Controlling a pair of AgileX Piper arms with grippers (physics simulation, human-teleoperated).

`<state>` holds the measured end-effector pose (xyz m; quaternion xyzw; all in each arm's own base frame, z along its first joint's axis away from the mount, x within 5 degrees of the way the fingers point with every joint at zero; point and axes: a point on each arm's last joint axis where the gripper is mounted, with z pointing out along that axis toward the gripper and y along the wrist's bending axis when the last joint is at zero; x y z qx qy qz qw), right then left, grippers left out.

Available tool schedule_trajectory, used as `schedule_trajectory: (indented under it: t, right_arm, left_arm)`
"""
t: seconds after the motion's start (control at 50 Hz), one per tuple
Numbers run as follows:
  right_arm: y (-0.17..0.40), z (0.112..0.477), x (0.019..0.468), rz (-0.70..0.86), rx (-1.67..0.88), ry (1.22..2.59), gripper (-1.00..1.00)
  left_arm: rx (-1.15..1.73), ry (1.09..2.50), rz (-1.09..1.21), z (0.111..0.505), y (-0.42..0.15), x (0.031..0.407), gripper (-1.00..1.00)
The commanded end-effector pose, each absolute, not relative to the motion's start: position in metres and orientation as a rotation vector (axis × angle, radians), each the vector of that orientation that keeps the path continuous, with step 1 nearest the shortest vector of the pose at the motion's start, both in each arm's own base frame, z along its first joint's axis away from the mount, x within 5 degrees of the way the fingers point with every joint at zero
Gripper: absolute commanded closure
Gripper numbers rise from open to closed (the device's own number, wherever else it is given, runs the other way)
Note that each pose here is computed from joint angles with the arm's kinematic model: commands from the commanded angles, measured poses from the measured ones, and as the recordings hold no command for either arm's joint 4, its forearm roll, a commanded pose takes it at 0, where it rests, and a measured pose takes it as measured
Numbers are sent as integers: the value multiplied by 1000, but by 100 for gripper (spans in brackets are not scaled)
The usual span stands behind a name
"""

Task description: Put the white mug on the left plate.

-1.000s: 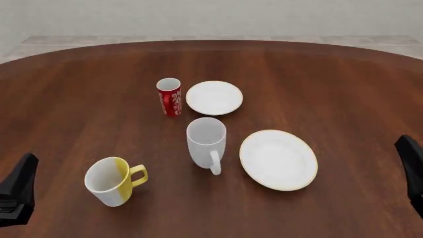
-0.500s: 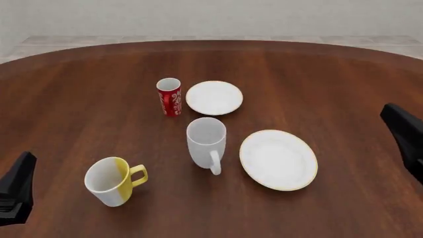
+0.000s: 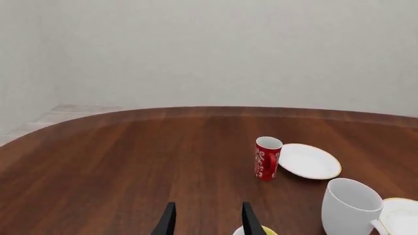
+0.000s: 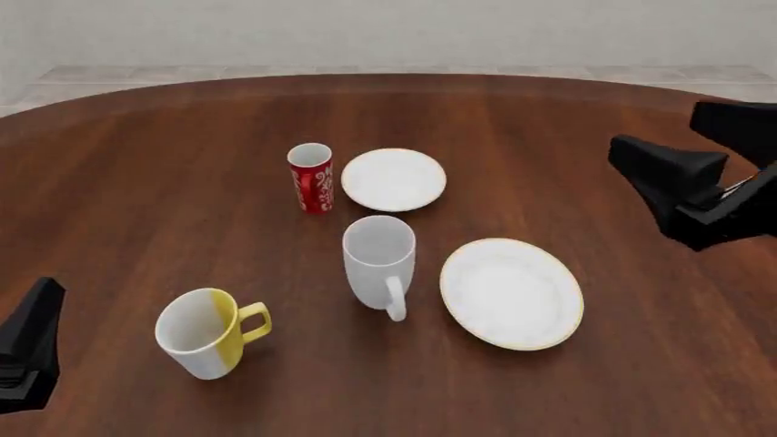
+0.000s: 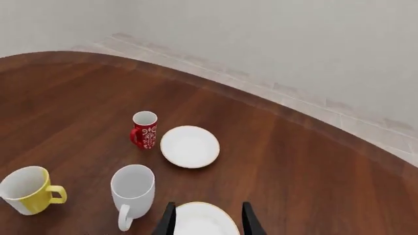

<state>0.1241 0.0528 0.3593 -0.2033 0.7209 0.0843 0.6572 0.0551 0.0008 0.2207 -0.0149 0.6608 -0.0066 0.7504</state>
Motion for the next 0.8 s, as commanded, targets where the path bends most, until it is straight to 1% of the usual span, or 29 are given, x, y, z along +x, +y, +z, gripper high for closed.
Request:
schedule_trajectory:
  t: [0.02, 0.34, 0.54, 0.8]
  right_arm:
    - [73, 365, 142, 239, -533, 1654, -100]
    - [114, 371, 167, 327, -648, 1652, -100]
    - [137, 374, 181, 385, -670, 1693, -100]
    - [154, 374, 189, 403, -719, 1716, -100]
  left_arm:
    - [-34, 1444, -17, 220, 1, 55, -100]
    - [-45, 1437, -15, 222, 1, 55, -100]
    - [-57, 1433, -18, 223, 2, 55, -100]
    - [-64, 1433, -22, 223, 2, 55, -100]
